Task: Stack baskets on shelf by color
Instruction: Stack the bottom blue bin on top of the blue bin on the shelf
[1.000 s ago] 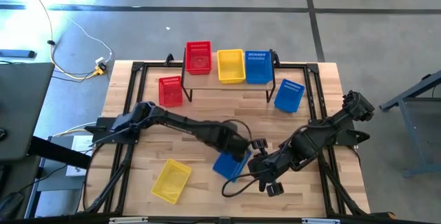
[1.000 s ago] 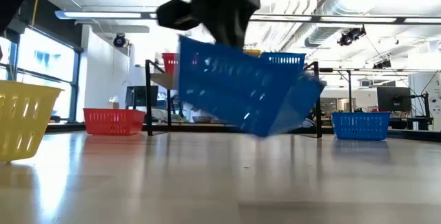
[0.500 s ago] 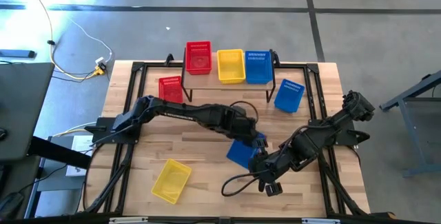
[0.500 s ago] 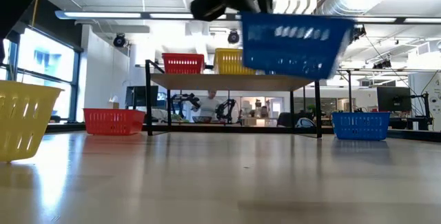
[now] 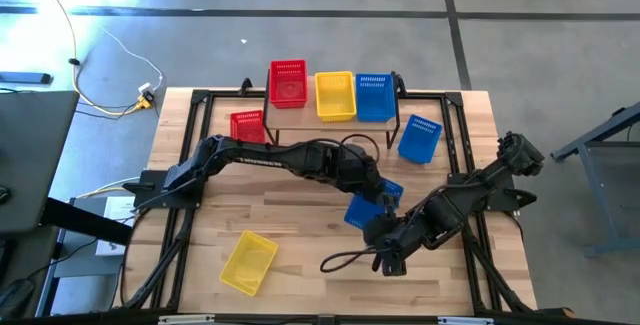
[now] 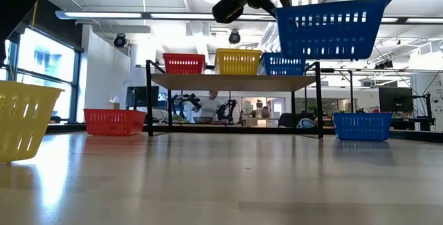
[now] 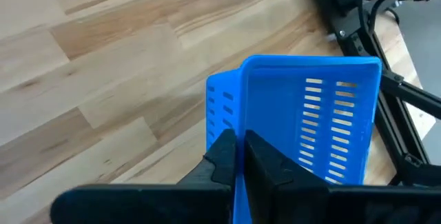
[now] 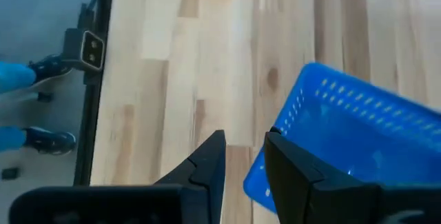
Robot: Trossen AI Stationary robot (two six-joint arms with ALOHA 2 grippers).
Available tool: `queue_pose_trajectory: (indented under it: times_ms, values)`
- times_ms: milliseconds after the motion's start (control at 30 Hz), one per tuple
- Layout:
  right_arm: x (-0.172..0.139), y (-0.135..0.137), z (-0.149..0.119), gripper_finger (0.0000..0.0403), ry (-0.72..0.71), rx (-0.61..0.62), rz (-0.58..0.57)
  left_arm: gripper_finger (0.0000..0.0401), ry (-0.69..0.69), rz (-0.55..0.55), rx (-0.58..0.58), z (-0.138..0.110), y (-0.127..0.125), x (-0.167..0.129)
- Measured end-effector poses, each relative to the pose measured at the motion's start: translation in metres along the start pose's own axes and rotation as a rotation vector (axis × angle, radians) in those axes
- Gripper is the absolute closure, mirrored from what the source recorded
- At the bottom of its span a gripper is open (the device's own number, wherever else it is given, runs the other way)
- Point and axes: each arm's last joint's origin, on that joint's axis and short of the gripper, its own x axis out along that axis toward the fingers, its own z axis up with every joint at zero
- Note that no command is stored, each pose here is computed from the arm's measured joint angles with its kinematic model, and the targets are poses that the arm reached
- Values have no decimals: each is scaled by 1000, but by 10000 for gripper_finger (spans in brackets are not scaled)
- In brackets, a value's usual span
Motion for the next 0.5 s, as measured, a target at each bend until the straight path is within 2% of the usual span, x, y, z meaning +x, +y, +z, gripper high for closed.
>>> queue_pose_trajectory:
  times_ms: [300,500]
  values:
    - [2,-2,-7,315,87,146,-8,398,21,-16,3,1,0,0]
    - [11,6,-14,315,127,140,-84,398,28,-26,6,2,0,0]
